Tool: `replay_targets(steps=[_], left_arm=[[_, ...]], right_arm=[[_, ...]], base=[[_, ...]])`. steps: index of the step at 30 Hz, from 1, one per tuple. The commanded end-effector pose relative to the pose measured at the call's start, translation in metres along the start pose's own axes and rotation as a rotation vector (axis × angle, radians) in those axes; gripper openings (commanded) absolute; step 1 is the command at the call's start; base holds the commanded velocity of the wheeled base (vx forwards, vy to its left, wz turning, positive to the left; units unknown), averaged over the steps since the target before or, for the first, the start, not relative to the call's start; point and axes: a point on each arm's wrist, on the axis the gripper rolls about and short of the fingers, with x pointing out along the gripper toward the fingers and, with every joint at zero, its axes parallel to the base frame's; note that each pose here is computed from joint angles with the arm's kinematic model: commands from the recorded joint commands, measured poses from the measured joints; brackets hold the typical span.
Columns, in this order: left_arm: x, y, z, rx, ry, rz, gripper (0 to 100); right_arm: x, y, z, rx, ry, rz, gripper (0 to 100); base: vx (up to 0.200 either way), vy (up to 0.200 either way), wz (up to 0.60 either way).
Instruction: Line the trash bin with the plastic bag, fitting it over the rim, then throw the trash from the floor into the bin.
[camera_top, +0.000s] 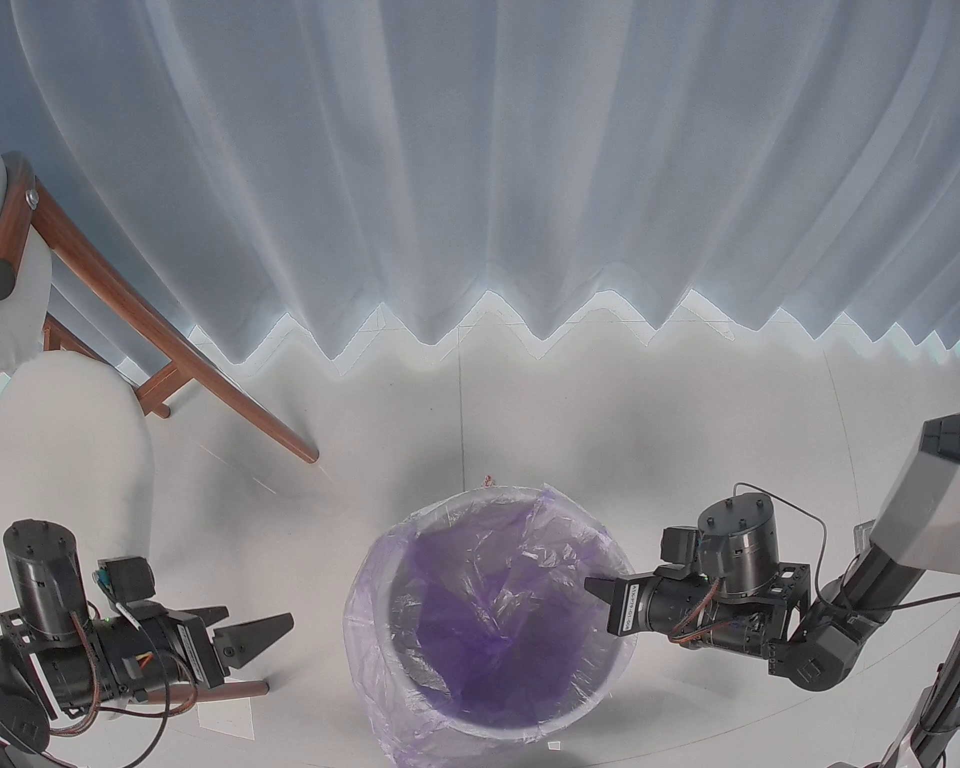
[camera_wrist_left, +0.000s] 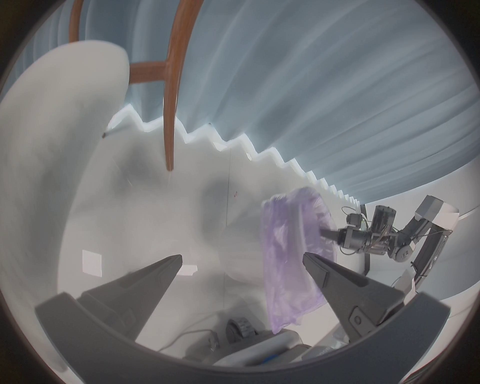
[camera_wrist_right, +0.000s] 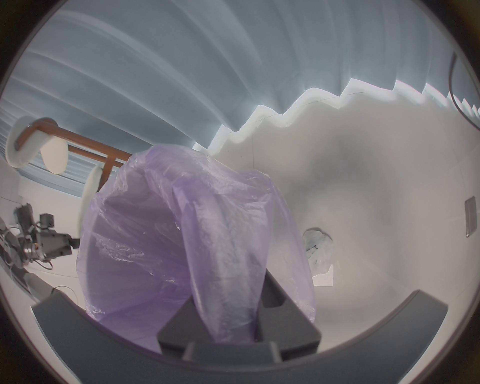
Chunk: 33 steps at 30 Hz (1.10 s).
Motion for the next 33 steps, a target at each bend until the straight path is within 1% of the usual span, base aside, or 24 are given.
replay_targets(steps=[1, 2, 3, 7, 9, 10, 11, 22, 27, 33], left_arm=[[0.000, 0.002, -0.019, -0.010, 0.089, -0.006, 100], [0.000, 0.002, -0.019, -0.010, 0.089, -0.006, 100], [0.003, 0.001, -0.024, -0.008, 0.129, -0.012, 100], [0.005, 0.000, -0.025, -0.003, 0.143, -0.024, 100], [0.006, -0.002, -0.026, 0.004, 0.158, -0.050, 100], [0.006, -0.002, -0.026, 0.004, 0.158, -0.050, 100], [0.006, -0.004, -0.029, 0.015, 0.182, -0.084, 100], [0.021, -0.011, -0.023, 0.030, 0.218, -0.106, 100], [0.031, -0.016, -0.012, 0.030, 0.201, -0.114, 100], [0.041, -0.017, -0.009, 0.031, 0.217, -0.110, 100]], right_arm=[[-0.020, 0.002, 0.009, 0.016, -0.041, 0.046, 0], [-0.020, 0.002, 0.009, 0.016, -0.041, 0.046, 0], [-0.021, 0.004, 0.012, 0.017, -0.052, 0.052, 0], [-0.021, 0.003, 0.011, 0.015, -0.049, 0.050, 0], [-0.022, 0.004, 0.010, 0.015, -0.048, 0.051, 0], [-0.022, 0.004, 0.010, 0.015, -0.048, 0.051, 0], [-0.021, 0.004, 0.012, 0.014, -0.060, 0.059, 0], [-0.023, 0.007, 0.012, 0.003, -0.063, 0.073, 0], [-0.024, 0.007, 0.013, 0.001, -0.068, 0.076, 0], [-0.023, 0.011, 0.018, -0.006, -0.085, 0.087, 0]], base=[[0.000, 0.000, 0.00], [0.000, 0.000, 0.00], [0.000, 0.000, 0.00], [0.000, 0.000, 0.00], [0.000, 0.000, 0.00], [0.000, 0.000, 0.00], [0.000, 0.000, 0.00], [0.000, 0.000, 0.00], [0.000, 0.000, 0.00], [0.000, 0.000, 0.00]])
